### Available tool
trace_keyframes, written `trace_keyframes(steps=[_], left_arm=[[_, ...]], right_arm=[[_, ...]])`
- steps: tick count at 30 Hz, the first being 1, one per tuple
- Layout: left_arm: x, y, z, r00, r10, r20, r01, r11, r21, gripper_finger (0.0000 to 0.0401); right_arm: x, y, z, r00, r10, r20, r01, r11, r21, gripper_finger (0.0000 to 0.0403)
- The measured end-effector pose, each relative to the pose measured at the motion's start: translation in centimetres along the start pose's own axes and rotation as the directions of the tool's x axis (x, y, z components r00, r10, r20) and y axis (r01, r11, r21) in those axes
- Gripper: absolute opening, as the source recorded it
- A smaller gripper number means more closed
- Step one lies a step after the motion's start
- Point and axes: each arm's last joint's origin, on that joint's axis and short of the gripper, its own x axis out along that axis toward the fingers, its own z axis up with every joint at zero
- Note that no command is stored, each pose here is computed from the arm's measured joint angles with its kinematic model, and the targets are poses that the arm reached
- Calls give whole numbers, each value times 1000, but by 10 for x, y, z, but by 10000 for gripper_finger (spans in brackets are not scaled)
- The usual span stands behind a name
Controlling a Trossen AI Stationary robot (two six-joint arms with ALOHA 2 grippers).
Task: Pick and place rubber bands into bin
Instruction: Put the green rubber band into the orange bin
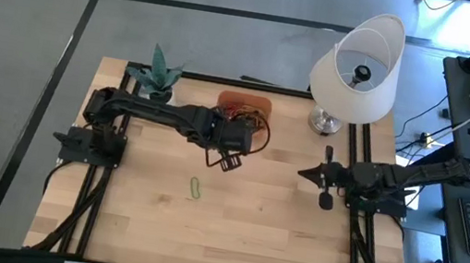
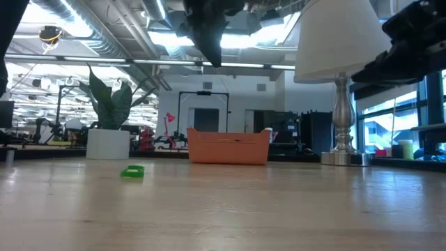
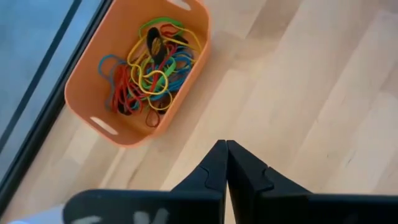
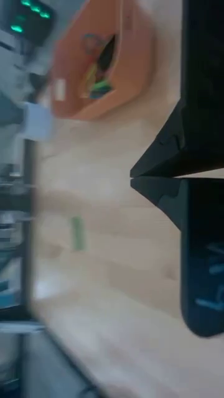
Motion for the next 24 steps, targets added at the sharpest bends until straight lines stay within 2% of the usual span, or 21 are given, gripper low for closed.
trace_keyframes(steps=[5, 11, 24], left_arm=[[-1, -1, 0, 1000, 1, 8, -1, 999, -42, 1], [-1, -2, 0, 1000, -11, 7, 12, 998, -54, 3], [-1, -2, 0, 1000, -24, 0, 24, 996, -92, 1]], right_arm=[[6, -7, -13, 987, -27, 160, 17, 998, 62, 2], [7, -14, -22, 983, -14, 184, 0, 997, 80, 1], [-16, -19, -16, 931, -45, 364, 12, 996, 92, 0]])
